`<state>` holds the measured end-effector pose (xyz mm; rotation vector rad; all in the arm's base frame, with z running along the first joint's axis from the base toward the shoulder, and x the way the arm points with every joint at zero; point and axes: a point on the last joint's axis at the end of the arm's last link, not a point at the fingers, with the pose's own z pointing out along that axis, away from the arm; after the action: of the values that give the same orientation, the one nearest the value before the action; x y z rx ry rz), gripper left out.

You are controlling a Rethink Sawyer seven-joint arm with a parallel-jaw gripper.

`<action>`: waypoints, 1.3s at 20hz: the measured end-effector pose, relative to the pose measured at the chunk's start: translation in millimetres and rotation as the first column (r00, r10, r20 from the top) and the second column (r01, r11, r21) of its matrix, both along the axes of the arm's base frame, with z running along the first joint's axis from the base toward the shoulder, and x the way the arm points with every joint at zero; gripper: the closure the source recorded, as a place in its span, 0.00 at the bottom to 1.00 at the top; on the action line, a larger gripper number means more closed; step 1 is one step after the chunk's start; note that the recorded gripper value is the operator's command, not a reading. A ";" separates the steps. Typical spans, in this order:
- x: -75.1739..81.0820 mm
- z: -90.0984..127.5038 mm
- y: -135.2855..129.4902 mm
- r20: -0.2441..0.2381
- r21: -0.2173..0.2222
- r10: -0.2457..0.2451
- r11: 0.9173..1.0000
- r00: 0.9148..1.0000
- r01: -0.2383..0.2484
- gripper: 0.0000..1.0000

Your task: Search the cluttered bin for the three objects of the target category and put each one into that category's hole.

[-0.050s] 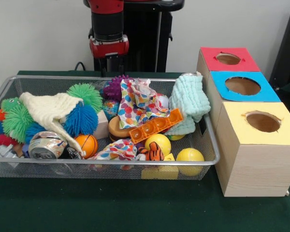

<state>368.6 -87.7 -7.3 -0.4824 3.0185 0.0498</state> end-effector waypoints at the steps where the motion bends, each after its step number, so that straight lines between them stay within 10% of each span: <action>1: 0.1 0.0 -0.4 0.000 0.000 -0.001 1.000 1.000 0.001 0.00; 26: 19.9 -10.6 -11.8 0.024 -0.004 -0.010 1.000 1.000 0.010 0.00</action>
<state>388.5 -99.5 -17.9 -0.4641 2.9976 0.0374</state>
